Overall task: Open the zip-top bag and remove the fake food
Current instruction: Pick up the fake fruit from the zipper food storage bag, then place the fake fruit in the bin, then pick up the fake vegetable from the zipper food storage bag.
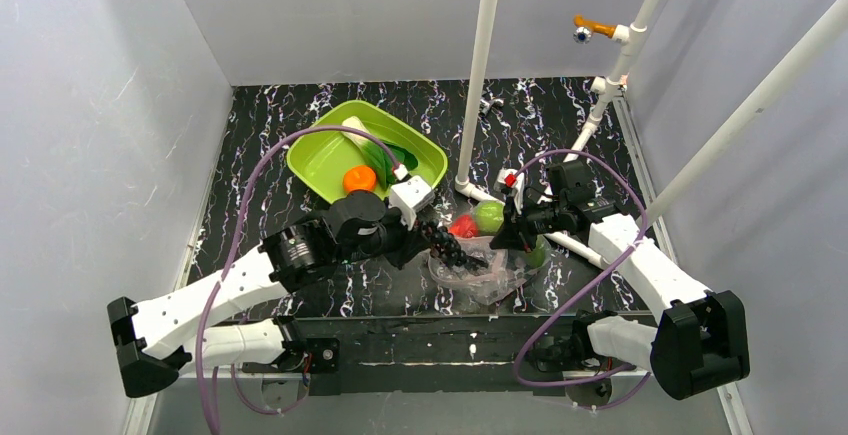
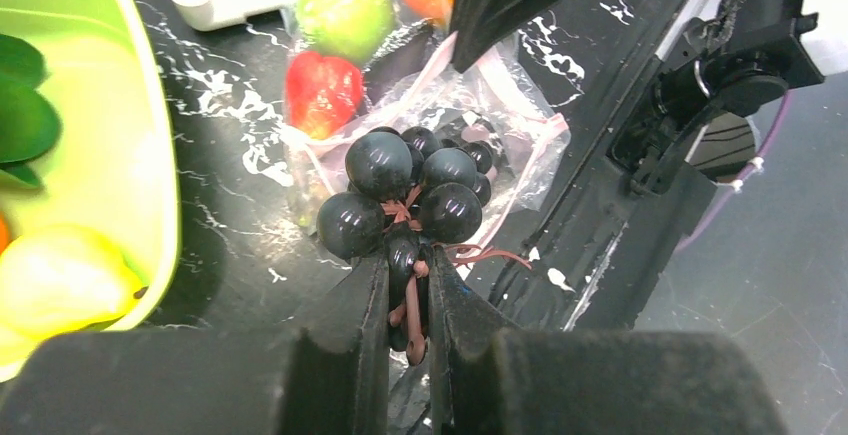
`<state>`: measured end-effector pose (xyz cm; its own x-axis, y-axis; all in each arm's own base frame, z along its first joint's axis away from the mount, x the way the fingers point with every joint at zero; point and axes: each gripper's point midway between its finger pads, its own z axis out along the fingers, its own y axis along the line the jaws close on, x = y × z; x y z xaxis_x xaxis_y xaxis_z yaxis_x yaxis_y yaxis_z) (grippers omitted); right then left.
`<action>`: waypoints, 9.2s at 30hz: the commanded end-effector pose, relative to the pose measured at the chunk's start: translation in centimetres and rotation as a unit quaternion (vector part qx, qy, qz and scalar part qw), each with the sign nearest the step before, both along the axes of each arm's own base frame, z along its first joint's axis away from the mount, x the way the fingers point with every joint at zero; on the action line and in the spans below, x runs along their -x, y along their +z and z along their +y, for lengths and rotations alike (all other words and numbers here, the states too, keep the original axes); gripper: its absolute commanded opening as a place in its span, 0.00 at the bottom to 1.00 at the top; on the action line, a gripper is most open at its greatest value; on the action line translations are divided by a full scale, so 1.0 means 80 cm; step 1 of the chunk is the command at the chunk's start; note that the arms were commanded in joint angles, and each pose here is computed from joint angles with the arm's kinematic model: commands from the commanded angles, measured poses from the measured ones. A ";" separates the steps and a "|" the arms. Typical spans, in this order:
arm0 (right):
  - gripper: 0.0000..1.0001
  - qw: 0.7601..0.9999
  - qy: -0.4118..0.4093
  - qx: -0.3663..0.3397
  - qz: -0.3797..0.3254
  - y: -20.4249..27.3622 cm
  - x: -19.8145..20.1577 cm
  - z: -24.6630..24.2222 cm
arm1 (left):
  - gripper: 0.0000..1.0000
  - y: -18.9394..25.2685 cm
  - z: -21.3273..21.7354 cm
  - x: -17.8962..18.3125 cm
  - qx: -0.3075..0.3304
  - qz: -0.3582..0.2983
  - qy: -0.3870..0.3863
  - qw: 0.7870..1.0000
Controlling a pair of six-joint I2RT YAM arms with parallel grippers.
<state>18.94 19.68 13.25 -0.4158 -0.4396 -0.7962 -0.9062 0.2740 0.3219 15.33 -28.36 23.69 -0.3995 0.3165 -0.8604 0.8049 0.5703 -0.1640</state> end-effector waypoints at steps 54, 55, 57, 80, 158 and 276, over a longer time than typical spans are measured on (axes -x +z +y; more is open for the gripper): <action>0.01 1.000 0.006 0.003 -0.014 0.004 -0.006 -0.002 | 0.00 0.088 0.157 -0.179 0.012 -0.099 0.261 0.960; 0.01 1.000 0.005 0.003 -0.015 0.005 -0.006 -0.002 | 0.00 0.086 0.159 -0.184 0.013 -0.096 0.265 0.959; 0.01 1.000 0.006 0.003 -0.016 0.005 -0.006 -0.002 | 0.00 0.082 0.161 -0.194 0.016 -0.088 0.273 0.958; 0.01 1.000 0.007 0.004 -0.023 0.010 -0.007 -0.002 | 0.00 -0.012 0.227 -0.350 -0.018 0.019 0.390 0.920; 0.05 0.997 0.054 -0.056 -0.028 0.029 0.024 -0.005 | 0.98 0.026 0.002 -0.011 0.337 0.250 0.142 0.897; 0.20 0.984 -0.048 0.170 -0.006 -0.064 -0.092 0.028 | 0.38 -0.194 -0.059 -0.121 0.247 0.253 0.506 0.787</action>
<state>26.33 21.49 7.40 -0.4666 -0.6372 -0.6134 -0.8666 0.4681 0.1729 24.07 -33.87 7.26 -0.6087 -0.6778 -0.4124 -0.2272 0.6469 -0.7279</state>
